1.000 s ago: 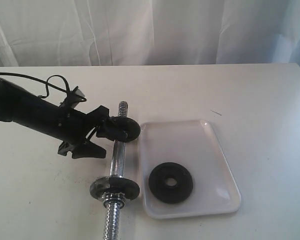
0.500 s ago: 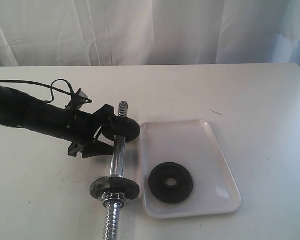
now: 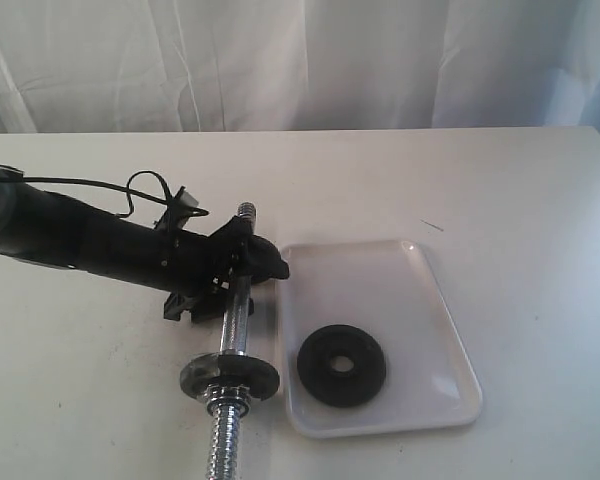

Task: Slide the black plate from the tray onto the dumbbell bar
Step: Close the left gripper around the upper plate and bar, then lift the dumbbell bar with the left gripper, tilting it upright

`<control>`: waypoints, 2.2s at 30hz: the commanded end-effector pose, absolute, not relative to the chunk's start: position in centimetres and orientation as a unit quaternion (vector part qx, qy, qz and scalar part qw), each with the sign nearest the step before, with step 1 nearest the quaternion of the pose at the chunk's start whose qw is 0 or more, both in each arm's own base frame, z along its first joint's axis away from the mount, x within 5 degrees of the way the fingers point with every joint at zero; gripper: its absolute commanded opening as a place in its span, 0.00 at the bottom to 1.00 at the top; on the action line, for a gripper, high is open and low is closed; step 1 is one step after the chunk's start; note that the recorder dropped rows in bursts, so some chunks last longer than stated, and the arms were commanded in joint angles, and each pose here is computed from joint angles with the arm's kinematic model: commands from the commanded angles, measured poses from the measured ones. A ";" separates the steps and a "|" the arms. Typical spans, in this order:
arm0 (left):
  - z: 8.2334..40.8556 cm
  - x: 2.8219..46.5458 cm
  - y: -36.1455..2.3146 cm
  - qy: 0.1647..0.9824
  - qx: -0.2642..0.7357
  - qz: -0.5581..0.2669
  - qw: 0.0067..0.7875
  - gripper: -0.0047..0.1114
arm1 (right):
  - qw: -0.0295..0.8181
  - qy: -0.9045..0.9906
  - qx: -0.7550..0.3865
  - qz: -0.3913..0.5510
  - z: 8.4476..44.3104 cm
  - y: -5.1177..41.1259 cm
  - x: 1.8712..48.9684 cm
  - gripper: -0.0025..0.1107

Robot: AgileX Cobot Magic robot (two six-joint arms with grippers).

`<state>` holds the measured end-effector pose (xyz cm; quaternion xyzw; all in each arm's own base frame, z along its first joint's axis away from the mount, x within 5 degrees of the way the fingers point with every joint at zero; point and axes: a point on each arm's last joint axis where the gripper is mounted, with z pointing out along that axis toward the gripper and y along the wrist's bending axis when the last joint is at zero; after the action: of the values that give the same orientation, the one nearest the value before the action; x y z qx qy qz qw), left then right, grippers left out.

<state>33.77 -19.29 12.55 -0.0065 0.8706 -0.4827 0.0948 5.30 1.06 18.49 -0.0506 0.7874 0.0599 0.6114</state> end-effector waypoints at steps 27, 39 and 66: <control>12.9 33.6 -20.5 0.862 -0.001 -0.495 0.105 0.71 | 0.613 0.786 -0.052 0.059 18.3 1.1 5.3 0.02; 12.9 33.5 -21.0 0.861 -0.012 -0.497 0.105 0.11 | 0.613 0.786 -0.052 0.059 18.3 1.1 5.3 0.02; 14.6 33.6 -20.1 0.838 0.078 -0.517 0.154 0.04 | 0.613 0.786 -0.052 0.059 18.3 1.1 5.3 0.02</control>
<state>33.86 -19.73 12.25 0.0356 0.8700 -0.4745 0.1297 5.30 1.06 18.49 -0.0506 0.7874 0.0599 0.6114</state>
